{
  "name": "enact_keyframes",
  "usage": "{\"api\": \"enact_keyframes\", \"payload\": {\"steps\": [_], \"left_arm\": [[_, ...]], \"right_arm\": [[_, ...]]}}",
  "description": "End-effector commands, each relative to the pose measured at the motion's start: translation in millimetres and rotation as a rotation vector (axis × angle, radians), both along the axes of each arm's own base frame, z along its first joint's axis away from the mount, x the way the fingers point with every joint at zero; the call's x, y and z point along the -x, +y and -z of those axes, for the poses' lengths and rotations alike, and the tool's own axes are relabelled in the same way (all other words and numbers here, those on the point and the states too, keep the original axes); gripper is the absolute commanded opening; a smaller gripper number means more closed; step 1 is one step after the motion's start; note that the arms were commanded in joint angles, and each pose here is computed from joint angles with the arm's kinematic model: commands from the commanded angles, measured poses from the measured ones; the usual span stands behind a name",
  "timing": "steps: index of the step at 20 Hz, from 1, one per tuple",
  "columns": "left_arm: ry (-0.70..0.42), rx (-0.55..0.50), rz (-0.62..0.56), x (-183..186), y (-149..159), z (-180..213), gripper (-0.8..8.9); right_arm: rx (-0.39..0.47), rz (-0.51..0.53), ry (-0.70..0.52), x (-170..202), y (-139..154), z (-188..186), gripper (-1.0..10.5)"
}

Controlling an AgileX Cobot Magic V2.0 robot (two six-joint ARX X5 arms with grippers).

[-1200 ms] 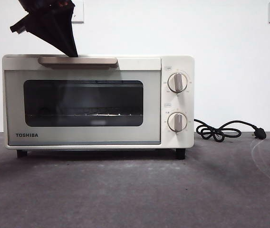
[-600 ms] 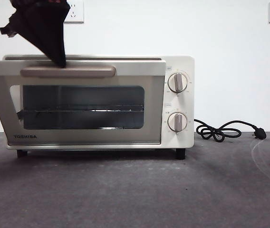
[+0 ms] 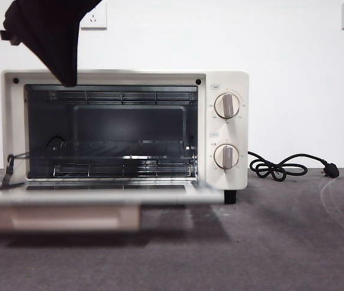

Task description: Take the corn from the table,put the corn in the oven

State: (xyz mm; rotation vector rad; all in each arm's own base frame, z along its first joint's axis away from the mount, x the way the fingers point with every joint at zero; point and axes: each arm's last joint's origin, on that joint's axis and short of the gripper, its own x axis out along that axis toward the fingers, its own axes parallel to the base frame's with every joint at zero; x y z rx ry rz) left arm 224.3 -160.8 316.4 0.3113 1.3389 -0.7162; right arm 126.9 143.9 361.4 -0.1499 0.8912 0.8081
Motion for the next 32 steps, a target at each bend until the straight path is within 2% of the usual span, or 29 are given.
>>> {"api": "enact_keyframes", "payload": {"steps": [1, 7, 8, 11, 14, 15, 16, 21, 26, 29, 32], "left_arm": [[-0.049, 0.033, 0.039, 16, 0, -13, -0.06], [-0.281, 0.224, 0.021, 55, 17, -62, -0.06], [-0.321, 0.218, -0.007, 60, 23, -68, -0.06], [-0.462, 0.062, -0.176, 74, 44, -78, -0.06], [-0.537, -0.100, -0.309, 87, 62, -81, -0.06], [-0.565, -0.131, -0.347, 92, 68, -83, -0.06], [-0.583, -0.116, -0.357, 97, 72, -86, -0.06], [-0.670, -0.015, -0.388, 128, 97, -101, -0.06], [-0.749, 0.123, -0.402, 168, 127, -111, -0.08], [-0.738, 0.231, -0.360, 189, 141, -107, -0.08], [-0.696, 0.260, -0.323, 198, 146, -86, -0.08]], "right_arm": [[-0.009, -0.026, -0.018, 0, 0, -2, -0.1], [-0.130, -0.068, -0.095, -5, 9, -12, -0.1], [-0.147, -0.079, -0.109, -5, 12, -13, -0.1], [-0.207, -0.127, -0.159, -4, 26, -17, -0.1], [-0.236, -0.189, -0.200, -4, 47, -15, -0.1], [-0.235, -0.197, -0.213, -5, 57, -12, -0.1], [-0.231, -0.209, -0.225, -6, 66, -9, -0.1], [-0.171, -0.255, -0.316, -19, 108, 14, -0.1], [-0.047, -0.281, -0.468, -35, 130, 34, -0.1], [0.028, -0.325, -0.572, -41, 140, 42, -0.1], [0.122, -0.371, -0.633, -48, 151, 50, -0.1]]}}
